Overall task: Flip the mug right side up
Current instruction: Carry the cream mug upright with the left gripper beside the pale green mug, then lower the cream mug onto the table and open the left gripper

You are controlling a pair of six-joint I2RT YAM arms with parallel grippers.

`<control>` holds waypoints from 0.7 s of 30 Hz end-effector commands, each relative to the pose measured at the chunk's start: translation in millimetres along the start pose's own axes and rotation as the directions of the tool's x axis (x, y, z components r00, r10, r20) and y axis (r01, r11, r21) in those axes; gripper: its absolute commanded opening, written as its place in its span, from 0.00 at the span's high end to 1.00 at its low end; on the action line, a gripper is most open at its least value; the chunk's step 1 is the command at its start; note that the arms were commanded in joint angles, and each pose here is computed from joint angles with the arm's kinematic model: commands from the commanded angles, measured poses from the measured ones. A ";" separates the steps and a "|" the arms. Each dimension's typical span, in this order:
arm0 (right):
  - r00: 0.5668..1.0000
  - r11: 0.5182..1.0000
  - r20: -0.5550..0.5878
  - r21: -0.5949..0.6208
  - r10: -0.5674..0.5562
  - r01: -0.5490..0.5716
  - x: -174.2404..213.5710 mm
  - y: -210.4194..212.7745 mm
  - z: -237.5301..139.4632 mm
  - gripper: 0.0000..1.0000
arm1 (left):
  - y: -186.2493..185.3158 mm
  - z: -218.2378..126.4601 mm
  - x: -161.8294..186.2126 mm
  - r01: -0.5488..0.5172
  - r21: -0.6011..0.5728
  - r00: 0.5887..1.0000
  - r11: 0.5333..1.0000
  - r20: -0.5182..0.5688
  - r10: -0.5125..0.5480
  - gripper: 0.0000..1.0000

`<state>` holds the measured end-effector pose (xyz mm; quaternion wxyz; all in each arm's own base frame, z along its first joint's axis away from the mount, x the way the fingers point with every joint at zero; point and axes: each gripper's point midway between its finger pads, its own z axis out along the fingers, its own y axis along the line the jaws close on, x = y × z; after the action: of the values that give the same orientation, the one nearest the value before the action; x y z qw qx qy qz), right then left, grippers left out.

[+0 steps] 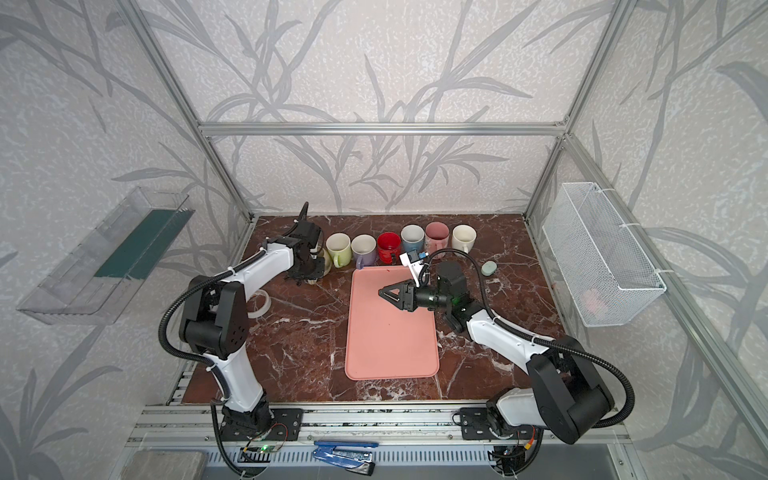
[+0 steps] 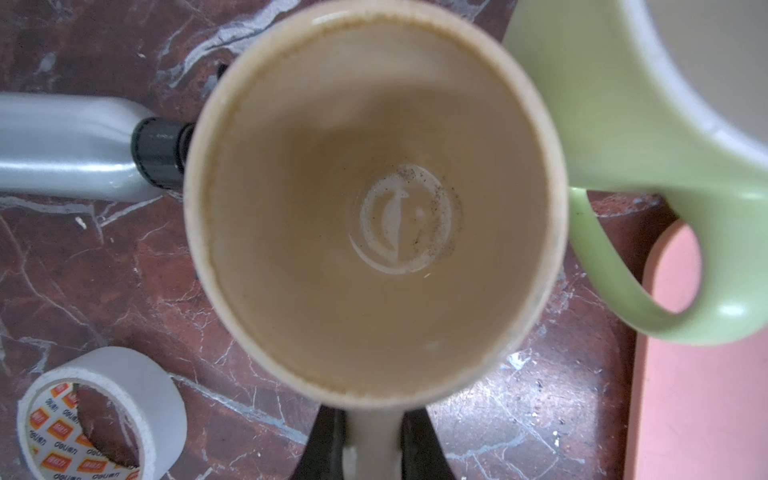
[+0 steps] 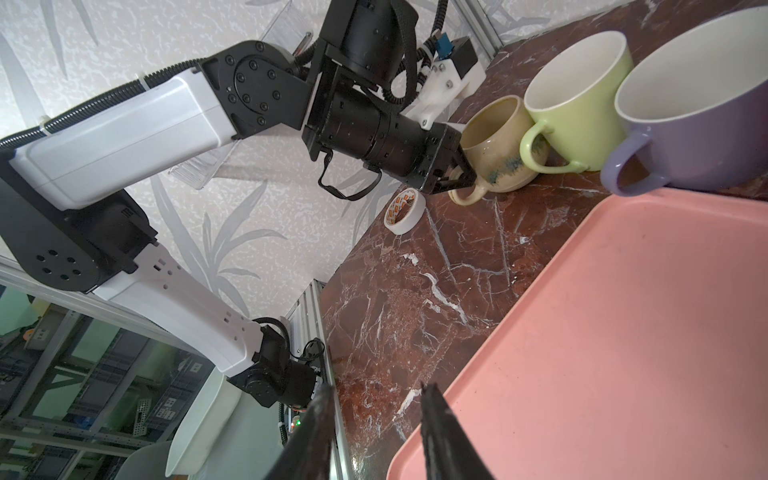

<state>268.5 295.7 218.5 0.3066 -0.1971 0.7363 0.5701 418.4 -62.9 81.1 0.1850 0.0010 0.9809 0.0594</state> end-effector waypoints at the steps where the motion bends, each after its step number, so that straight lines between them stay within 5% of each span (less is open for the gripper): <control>1: 1.000 0.999 0.010 -0.033 -0.006 0.007 -2.9 7.4 -0.3 0.64 | 5.4 -4.6 -13.8 -0.031 -0.058 0.997 0.998 0.068 0.035 1.00; 21: 0.999 0.999 0.026 -0.042 -0.030 0.031 -7.4 16.0 -4.9 0.64 | 4.1 -18.1 -5.3 -0.010 -0.089 0.995 0.996 0.101 0.019 0.57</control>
<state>268.5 296.5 223.9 0.3076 -0.1943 0.7306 0.5779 417.6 -63.6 81.7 0.2100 0.0132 0.9723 0.1016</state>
